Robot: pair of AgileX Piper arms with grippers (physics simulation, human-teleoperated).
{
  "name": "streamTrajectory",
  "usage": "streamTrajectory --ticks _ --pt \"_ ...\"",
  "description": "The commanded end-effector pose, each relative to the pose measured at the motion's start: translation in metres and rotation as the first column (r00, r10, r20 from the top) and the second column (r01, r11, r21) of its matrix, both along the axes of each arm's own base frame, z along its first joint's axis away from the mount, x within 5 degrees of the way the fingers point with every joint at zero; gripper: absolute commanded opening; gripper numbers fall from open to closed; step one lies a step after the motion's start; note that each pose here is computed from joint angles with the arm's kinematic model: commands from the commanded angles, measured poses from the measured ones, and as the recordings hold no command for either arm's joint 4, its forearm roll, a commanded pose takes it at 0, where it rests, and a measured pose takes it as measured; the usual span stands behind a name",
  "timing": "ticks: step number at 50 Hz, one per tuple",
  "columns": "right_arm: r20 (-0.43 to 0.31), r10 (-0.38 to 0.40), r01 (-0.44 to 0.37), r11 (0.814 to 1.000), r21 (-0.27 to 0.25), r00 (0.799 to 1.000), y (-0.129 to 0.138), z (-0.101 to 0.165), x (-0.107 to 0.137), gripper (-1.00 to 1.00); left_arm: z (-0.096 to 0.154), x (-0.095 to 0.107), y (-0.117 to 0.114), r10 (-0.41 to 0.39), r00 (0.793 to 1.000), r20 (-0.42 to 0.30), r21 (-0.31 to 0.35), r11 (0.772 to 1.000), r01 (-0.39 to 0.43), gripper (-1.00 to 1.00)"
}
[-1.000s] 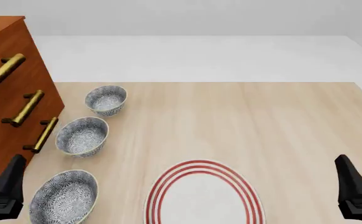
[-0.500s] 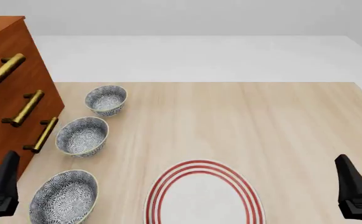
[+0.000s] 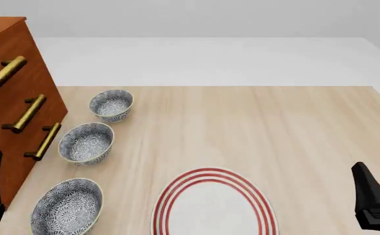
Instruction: Open the top drawer of the cabinet.
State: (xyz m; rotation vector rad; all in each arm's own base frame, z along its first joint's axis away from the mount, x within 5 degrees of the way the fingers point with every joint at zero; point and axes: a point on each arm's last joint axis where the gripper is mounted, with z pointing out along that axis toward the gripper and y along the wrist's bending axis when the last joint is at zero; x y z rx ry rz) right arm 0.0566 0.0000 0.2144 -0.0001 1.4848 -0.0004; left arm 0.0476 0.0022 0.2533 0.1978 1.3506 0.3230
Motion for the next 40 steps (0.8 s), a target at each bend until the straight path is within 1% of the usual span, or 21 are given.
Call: streamTrajectory --ticks 1,4,5,6,9,12,14,15,16,19,21,27,29,30,31,32,33,35,36,38,40 --pt "0.000 0.000 0.000 1.000 0.000 1.000 0.000 0.000 0.000 1.00 0.014 -0.004 -0.001 0.012 0.999 0.052 0.167 0.986 -0.020 1.00" --pt "0.000 0.000 0.000 1.000 0.000 1.000 0.000 0.000 0.000 1.00 0.016 -0.005 -0.002 0.013 0.998 0.064 0.217 0.976 -0.027 1.00" --pt "0.000 0.000 0.000 1.000 0.000 1.000 0.000 0.000 0.000 1.00 0.019 -0.006 -0.001 0.021 0.997 0.072 0.219 0.975 -0.037 1.00" --pt "0.000 0.000 0.000 1.000 0.000 1.000 0.000 0.000 0.000 1.00 0.019 -0.006 -0.001 0.028 0.996 0.085 0.247 0.968 -0.048 1.00" --pt "0.000 0.000 0.000 1.000 0.000 1.000 0.000 0.000 0.000 1.00 0.021 -0.006 -0.002 0.025 0.997 0.075 0.275 0.960 -0.045 1.00" --pt "0.000 0.000 0.000 1.000 0.000 1.000 0.000 0.000 0.000 1.00 0.023 -0.007 -0.002 0.027 0.996 0.082 0.304 0.951 -0.051 1.00" --pt "0.000 0.000 0.000 1.000 0.000 1.000 0.000 0.000 0.000 1.00 0.026 -0.008 -0.002 0.028 0.996 0.082 0.307 0.950 -0.052 1.00" --pt "0.000 0.000 0.000 1.000 0.000 1.000 0.000 0.000 0.000 1.00 0.025 -0.008 -0.002 0.028 0.996 0.084 0.320 0.946 -0.053 1.00" --pt "0.000 0.000 0.000 1.000 0.000 1.000 0.000 0.000 0.000 1.00 0.022 -0.007 -0.003 0.024 0.996 0.085 0.354 0.934 -0.052 1.00" --pt "0.000 0.000 0.000 1.000 0.000 1.000 0.000 0.000 0.000 1.00 0.022 -0.007 -0.003 0.023 0.996 0.084 0.366 0.929 -0.053 1.00" --pt "0.000 0.000 0.000 1.000 0.000 1.000 0.000 0.000 0.000 1.00 0.022 -0.007 -0.003 0.021 0.996 0.085 0.404 0.913 -0.054 1.00" --pt "0.000 0.000 0.000 1.000 0.000 1.000 0.000 0.000 0.000 1.00 0.024 -0.008 -0.003 0.024 0.996 0.081 0.426 0.903 -0.056 1.00" --pt "0.000 0.000 0.000 1.000 0.000 1.000 0.000 0.000 0.000 1.00 0.023 -0.007 -0.004 0.023 0.997 0.079 0.446 0.894 -0.055 1.00" --pt "0.000 0.000 0.000 1.000 0.000 1.000 0.000 0.000 0.000 1.00 0.024 -0.008 -0.003 0.025 0.997 0.078 0.446 0.893 -0.058 1.00" --pt "0.000 0.000 0.000 1.000 0.000 1.000 0.000 0.000 0.000 1.00 0.026 -0.008 -0.003 0.026 0.996 0.081 0.457 0.887 -0.061 1.00" --pt "0.000 0.000 0.000 1.000 0.000 1.000 0.000 0.000 0.000 1.00 0.024 -0.008 -0.004 0.024 0.996 0.085 0.477 0.877 -0.061 1.00" --pt "0.000 0.000 0.000 1.000 0.000 1.000 0.000 0.000 0.000 1.00 0.027 -0.009 -0.004 0.026 0.996 0.084 0.470 0.880 -0.062 1.00" --pt "0.000 0.000 0.000 1.000 0.000 1.000 0.000 0.000 0.000 1.00 0.027 -0.009 -0.004 0.031 0.996 0.084 0.481 0.874 -0.068 1.00" --pt "0.000 0.000 0.000 1.000 0.000 1.000 0.000 0.000 0.000 1.00 0.024 -0.008 -0.004 0.024 0.996 0.086 0.498 0.865 -0.064 1.00" --pt "0.000 0.000 0.000 1.000 0.000 1.000 0.000 0.000 0.000 1.00 0.022 -0.007 -0.005 0.011 0.996 0.085 0.501 0.864 -0.053 1.00" --pt "0.000 0.000 0.000 1.000 0.000 1.000 0.000 0.000 0.000 1.00 0.022 -0.006 -0.004 0.028 0.995 0.093 0.518 0.852 -0.073 1.00"
